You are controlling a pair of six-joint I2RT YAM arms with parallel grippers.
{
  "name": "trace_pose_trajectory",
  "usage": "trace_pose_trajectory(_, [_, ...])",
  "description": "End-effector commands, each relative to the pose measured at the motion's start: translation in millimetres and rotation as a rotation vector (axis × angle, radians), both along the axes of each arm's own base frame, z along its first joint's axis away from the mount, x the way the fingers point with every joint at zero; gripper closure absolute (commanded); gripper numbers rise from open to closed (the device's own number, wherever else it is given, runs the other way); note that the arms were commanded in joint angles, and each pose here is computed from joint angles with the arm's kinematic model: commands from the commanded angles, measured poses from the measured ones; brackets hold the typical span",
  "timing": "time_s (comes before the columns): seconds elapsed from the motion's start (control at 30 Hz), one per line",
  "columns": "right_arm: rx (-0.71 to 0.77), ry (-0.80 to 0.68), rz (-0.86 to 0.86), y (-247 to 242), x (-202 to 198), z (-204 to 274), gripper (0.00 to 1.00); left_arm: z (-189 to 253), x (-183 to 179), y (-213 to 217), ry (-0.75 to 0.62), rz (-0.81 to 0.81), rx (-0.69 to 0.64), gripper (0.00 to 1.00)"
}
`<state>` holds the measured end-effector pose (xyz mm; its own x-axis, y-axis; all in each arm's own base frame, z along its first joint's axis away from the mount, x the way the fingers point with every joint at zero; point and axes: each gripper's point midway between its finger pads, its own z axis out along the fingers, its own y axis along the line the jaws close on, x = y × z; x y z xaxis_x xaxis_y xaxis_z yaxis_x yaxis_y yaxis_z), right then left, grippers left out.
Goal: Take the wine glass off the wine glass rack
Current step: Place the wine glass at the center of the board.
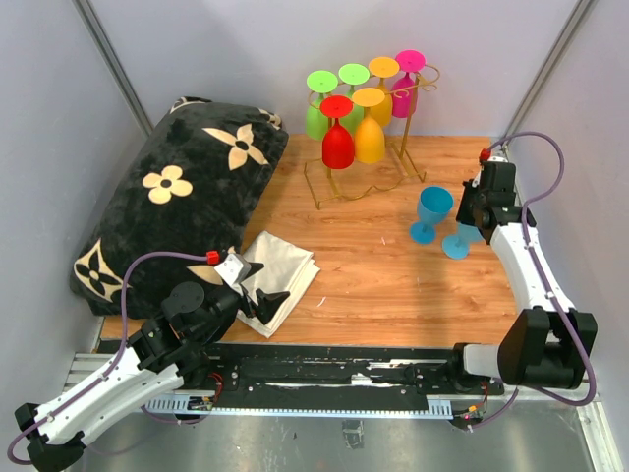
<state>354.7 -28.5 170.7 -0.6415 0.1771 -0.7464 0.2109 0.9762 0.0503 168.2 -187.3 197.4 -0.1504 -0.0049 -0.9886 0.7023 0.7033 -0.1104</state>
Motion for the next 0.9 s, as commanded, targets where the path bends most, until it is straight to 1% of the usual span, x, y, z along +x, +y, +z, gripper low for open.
trace_pose_trajectory(0.0, [-0.006,-0.046,0.007,-5,14,15,0.94,0,0,0,-0.006,-0.003,-0.002,0.0])
trace_pose_trajectory(0.27, [0.01,-0.044,0.033,-2,23,13,0.92,-3,-1,-1,-0.002,-0.01,0.009,0.0])
trace_pose_trajectory(0.37, [0.012,-0.048,0.044,-1,29,17,0.9,-3,-1,-2,0.001,-0.014,0.011,0.0])
trace_pose_trajectory(0.47, [0.022,-0.047,0.054,2,31,18,0.86,-4,-1,-3,0.003,-0.016,0.013,0.0])
trace_pose_trajectory(0.53, [0.018,-0.041,0.045,0,30,17,0.81,-4,-1,-2,0.002,-0.013,0.014,0.0])
trace_pose_trajectory(0.63, [0.006,-0.041,0.034,-3,29,18,0.79,-4,-1,-2,0.002,-0.013,0.016,0.0])
trace_pose_trajectory(0.73, [0.003,-0.054,0.035,-3,27,25,0.79,-5,-1,-2,0.005,-0.013,0.018,0.0])
trace_pose_trajectory(0.87, [0.016,-0.097,0.052,2,25,38,0.82,-7,0,-2,0.008,-0.013,0.023,0.0])
